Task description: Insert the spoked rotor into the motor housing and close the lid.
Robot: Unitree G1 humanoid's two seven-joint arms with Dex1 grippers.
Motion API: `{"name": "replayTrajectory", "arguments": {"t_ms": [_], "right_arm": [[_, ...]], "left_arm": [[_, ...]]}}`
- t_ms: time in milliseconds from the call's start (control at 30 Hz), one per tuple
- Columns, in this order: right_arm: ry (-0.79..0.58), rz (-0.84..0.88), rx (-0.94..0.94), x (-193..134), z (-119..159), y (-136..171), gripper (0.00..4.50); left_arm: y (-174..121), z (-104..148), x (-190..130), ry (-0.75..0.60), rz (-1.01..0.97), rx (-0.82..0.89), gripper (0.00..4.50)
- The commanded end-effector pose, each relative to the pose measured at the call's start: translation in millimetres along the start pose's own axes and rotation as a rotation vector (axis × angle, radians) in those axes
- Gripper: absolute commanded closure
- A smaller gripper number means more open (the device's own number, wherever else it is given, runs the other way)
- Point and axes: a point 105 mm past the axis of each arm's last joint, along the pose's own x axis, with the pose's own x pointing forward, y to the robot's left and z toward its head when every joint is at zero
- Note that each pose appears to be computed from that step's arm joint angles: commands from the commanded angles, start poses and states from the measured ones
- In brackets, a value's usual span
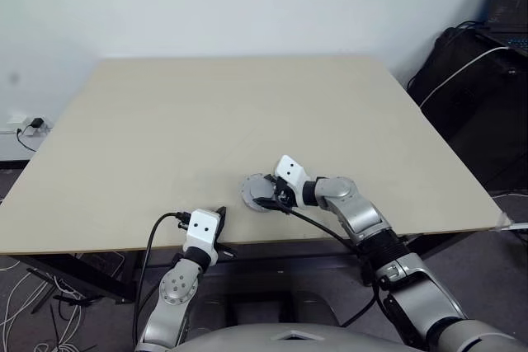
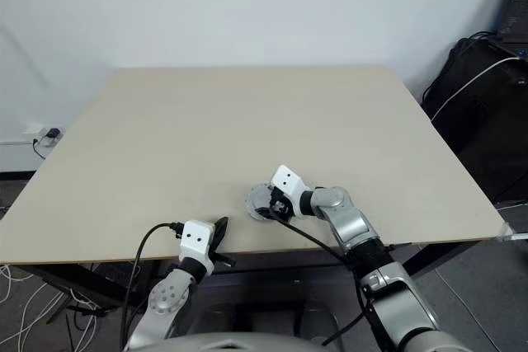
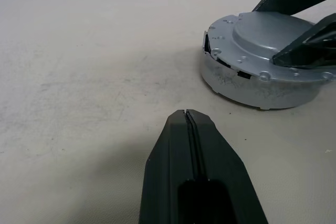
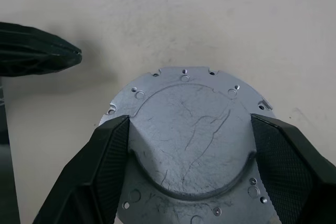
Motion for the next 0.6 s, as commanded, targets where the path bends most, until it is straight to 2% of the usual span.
{"name": "replayTrajectory", "arguments": {"t_ms": [33, 600], "right_arm": [[-0.070, -0.032, 0.021, -5.4, 15.5, -7.7, 1.27], [-0.003, -0.091, 0.001, -0.8, 7.5, -8.1, 1.27]], "left_arm": [[1.0, 17.7, 2.1, -0.064, 0.000, 0.013, 4.50], [0.3, 17.7, 2.2, -0.064, 0.000, 0.013, 4.50]]}}
